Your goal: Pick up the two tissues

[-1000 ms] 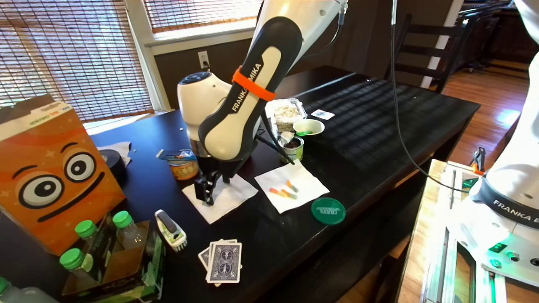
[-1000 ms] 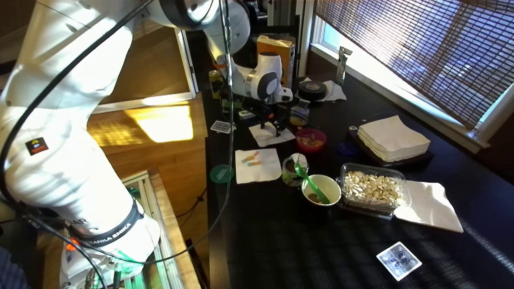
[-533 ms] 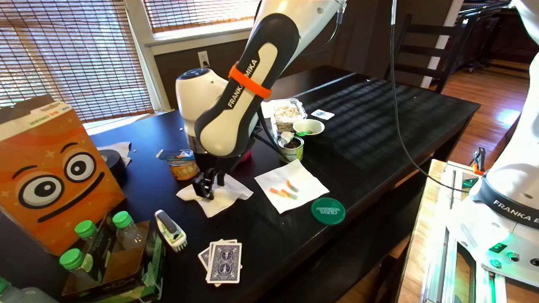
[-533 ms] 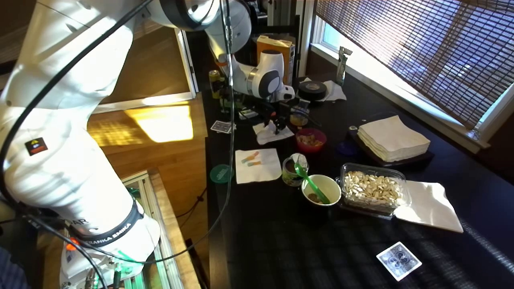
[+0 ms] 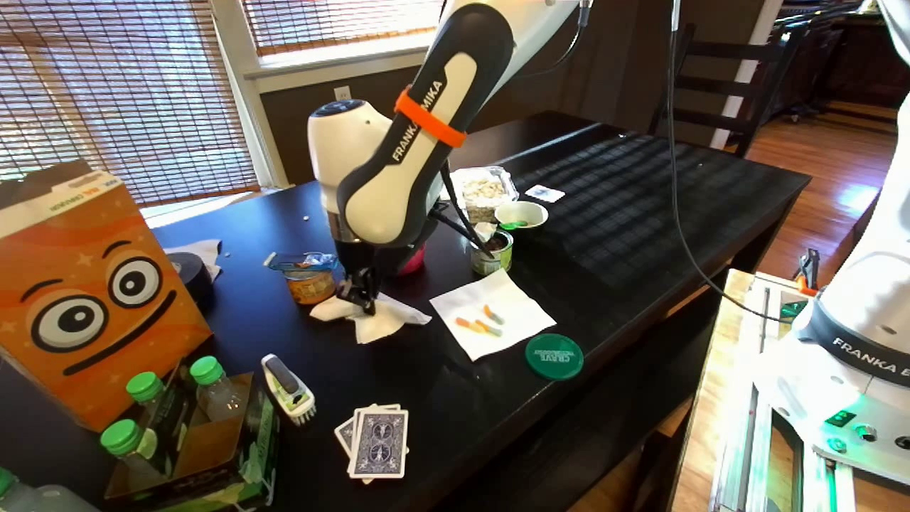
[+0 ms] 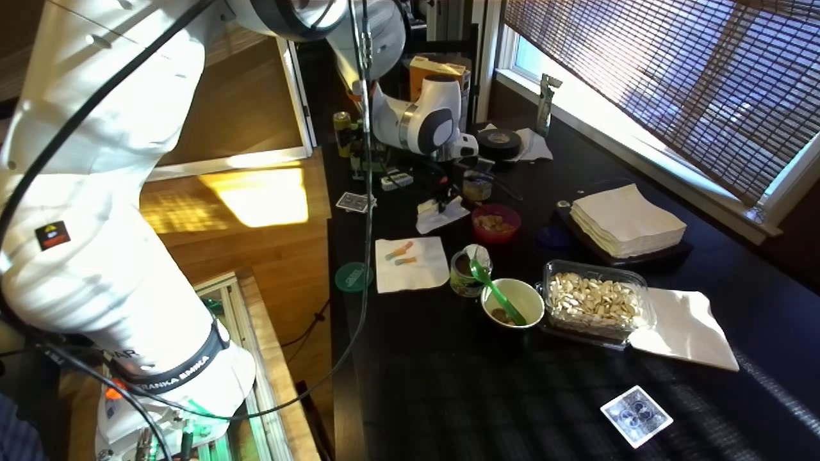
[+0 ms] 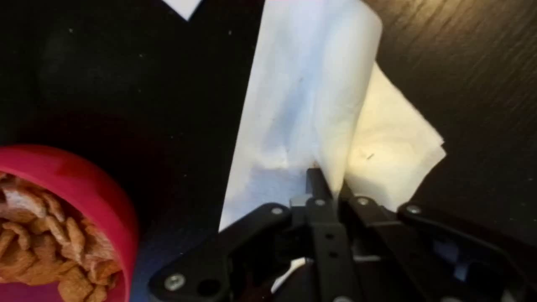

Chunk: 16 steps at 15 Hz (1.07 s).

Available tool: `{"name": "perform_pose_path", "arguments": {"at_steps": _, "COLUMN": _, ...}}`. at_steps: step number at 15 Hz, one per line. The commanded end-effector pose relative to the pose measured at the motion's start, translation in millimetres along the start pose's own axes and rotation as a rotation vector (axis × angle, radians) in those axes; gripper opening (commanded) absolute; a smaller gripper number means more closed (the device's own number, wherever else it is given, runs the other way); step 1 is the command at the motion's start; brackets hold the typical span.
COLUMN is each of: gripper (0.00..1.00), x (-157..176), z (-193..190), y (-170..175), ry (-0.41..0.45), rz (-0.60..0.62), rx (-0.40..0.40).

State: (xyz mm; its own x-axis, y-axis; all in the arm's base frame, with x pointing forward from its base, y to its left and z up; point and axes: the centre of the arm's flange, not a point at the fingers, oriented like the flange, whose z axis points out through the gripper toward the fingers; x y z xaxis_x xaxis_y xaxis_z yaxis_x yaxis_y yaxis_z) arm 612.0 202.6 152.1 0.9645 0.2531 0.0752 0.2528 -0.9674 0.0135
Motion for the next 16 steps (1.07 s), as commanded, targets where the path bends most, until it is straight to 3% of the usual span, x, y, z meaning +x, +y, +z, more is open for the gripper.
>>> {"name": "perform_pose_path", "arguments": {"at_steps": 1, "gripper": 0.0, "x": -28.1, "z": -33.4, "y": 14.6, "ry": -0.003, "rz": -0.003, "rx": 0.029}}
{"name": "perform_pose_path", "arguments": {"at_steps": 8, "gripper": 0.01, "x": -70.4, "z": -83.3, "y": 9.8, "ry": -0.023, "rz": -0.012, "rx": 0.068}}
{"name": "perform_pose_path", "arguments": {"at_steps": 12, "gripper": 0.01, "x": -106.9, "z": -88.8, "y": -3.4, "ry": -0.061, "rz": 0.023, "rx": 0.113}}
{"name": "perform_pose_path", "arguments": {"at_steps": 16, "gripper": 0.01, "x": -141.9, "z": -80.8, "y": -4.0, "ry": -0.115, "rz": 0.092, "rx": 0.084}}
